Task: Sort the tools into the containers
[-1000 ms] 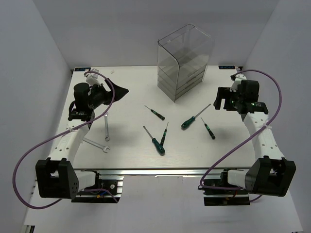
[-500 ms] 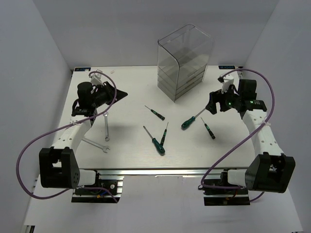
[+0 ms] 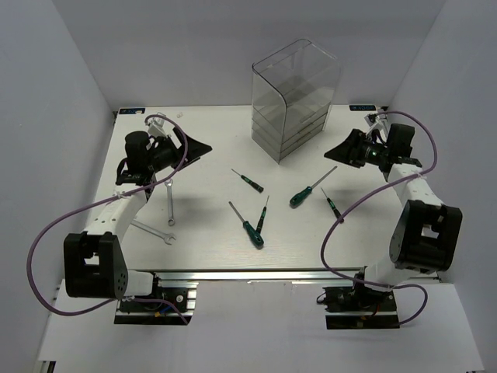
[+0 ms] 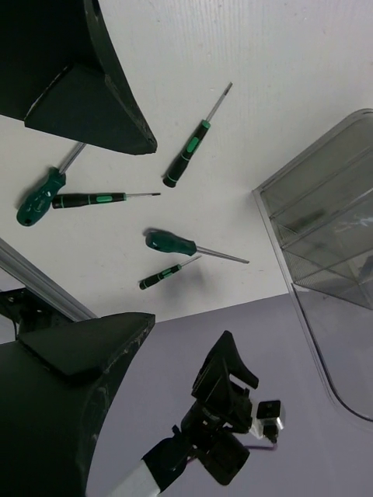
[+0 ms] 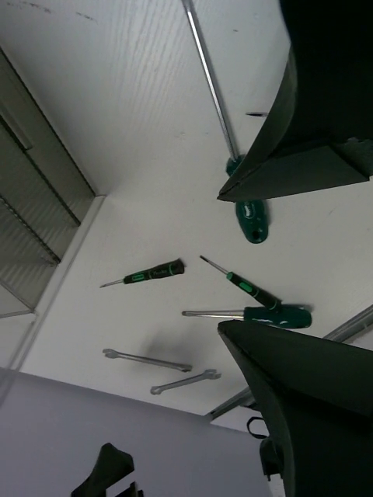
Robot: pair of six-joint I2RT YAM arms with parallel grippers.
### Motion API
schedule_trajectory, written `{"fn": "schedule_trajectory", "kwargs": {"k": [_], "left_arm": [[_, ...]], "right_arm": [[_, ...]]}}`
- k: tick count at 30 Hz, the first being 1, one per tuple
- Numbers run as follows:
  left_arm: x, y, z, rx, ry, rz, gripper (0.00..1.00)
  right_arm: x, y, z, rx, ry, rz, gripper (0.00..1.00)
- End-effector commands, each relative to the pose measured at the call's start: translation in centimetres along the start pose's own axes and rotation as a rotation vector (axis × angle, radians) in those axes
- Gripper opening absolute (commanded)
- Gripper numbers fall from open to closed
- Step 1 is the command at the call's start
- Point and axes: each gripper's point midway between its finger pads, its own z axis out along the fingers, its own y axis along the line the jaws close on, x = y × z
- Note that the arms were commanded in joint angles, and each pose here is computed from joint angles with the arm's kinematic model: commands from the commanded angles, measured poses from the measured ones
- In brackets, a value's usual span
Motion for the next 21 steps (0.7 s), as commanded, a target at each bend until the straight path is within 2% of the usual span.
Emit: {"fn": "schedule_trajectory", "kwargs": {"k": [1, 6, 12, 21], "left_arm": [[-0.5, -2.2, -0.8, 0.067, -0.036, 0.040, 0.92], [-0.6, -2.5, -0.8, 0.073, -0.047, 0.027, 0.92], [-1.0, -3.0, -1.1, 0.064, -0.060, 0.036, 0.92], [-1.2, -3.6, -1.6, 0.044, -0.092, 0.033, 0.92]], "right_arm": [[-4.0, 1.2, 1.0, -0.084, -0.067, 0.001, 0.69], [-6.4, 0.1, 3.4, -0.111, -0.083, 0.041, 0.69], [-8.6, 0.5, 6.6, -0.263, -0.111, 0.003, 0.61], [-10.7, -1.5, 11.5, -0.309, -0.107, -0.056, 0.59]]}}
